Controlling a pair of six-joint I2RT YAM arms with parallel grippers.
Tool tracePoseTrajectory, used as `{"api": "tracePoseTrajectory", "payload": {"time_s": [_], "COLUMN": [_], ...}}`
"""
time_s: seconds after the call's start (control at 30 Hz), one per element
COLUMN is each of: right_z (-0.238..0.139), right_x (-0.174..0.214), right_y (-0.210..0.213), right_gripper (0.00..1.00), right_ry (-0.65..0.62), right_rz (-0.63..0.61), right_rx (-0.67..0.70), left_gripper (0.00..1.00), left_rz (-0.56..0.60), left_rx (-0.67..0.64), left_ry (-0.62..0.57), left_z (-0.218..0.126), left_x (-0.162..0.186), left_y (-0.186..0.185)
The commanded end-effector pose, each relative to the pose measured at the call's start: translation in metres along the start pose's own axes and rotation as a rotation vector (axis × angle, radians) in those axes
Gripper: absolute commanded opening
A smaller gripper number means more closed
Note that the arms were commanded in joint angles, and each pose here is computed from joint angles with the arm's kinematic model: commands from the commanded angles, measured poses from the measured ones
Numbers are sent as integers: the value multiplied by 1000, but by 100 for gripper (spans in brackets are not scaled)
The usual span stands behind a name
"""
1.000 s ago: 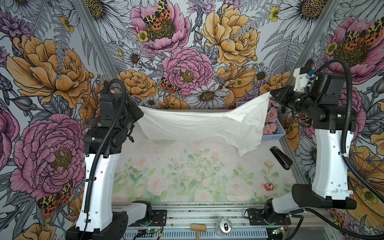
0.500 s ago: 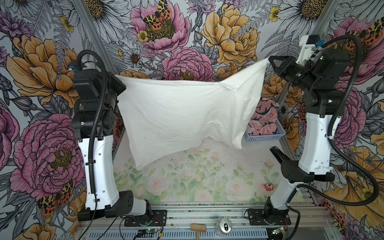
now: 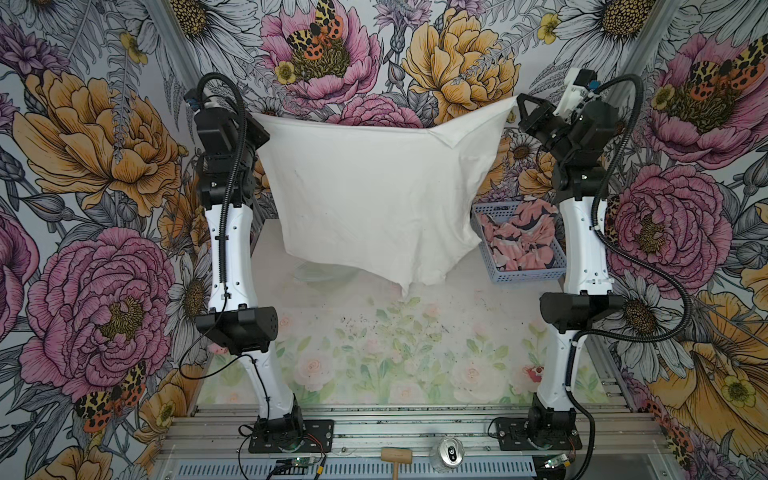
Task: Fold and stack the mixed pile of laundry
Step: 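Lift the T-shirt high with both grippers, holding it spread, then lower the T-shirt onto the table, laying it flat with both grippers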
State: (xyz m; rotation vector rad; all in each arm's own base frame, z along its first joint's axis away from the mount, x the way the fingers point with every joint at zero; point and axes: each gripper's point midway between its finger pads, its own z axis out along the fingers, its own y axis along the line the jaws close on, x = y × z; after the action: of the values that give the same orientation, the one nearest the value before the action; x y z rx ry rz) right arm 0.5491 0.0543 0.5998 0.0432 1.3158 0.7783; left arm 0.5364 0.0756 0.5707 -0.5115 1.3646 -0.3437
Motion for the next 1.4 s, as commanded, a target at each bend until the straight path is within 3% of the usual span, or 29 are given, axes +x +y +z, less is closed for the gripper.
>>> {"api": "tracePoseTrajectory", "payload": {"time_s": [0.0,0.2,0.4,0.53,0.67,0.87,1.0,1.17,1.37], "right_z": [-31,-54,-50,-52,-84,-144,-191,-244,-293], "right_x": [-87,-115,-65,-12,47,164,229,272,288], "right_y": [45,57,46,42,33,13,3,3,16], "right_gripper": [0,0,0,0,0,0,0,0,0], "right_ry": [-296,-347,-65,129,262,467,581,665,750], "right_rz": [-152,-244,-201,-156,-117,121,231,331,379], "right_rx": [-90,-103,-162,-191,-133,-57,1,69,148], "left_gripper": [0,0,0,0,0,0,0,0,0], "left_rz": [15,21,2,-26,-42,-104,-145,-194,-203], "left_rx": [131,219,218,161,99,-24,-95,-222,-411], "left_ry": [-240,-307,-229,-145,-16,200,299,404,508], "left_z": [-24,-45,-77,-105,-139,-188,-222,-271,-329], "left_x": [-75,-103,-81,-38,29,140,184,220,244], "left_y": [-33,-54,-34,11,60,122,143,159,174]}}
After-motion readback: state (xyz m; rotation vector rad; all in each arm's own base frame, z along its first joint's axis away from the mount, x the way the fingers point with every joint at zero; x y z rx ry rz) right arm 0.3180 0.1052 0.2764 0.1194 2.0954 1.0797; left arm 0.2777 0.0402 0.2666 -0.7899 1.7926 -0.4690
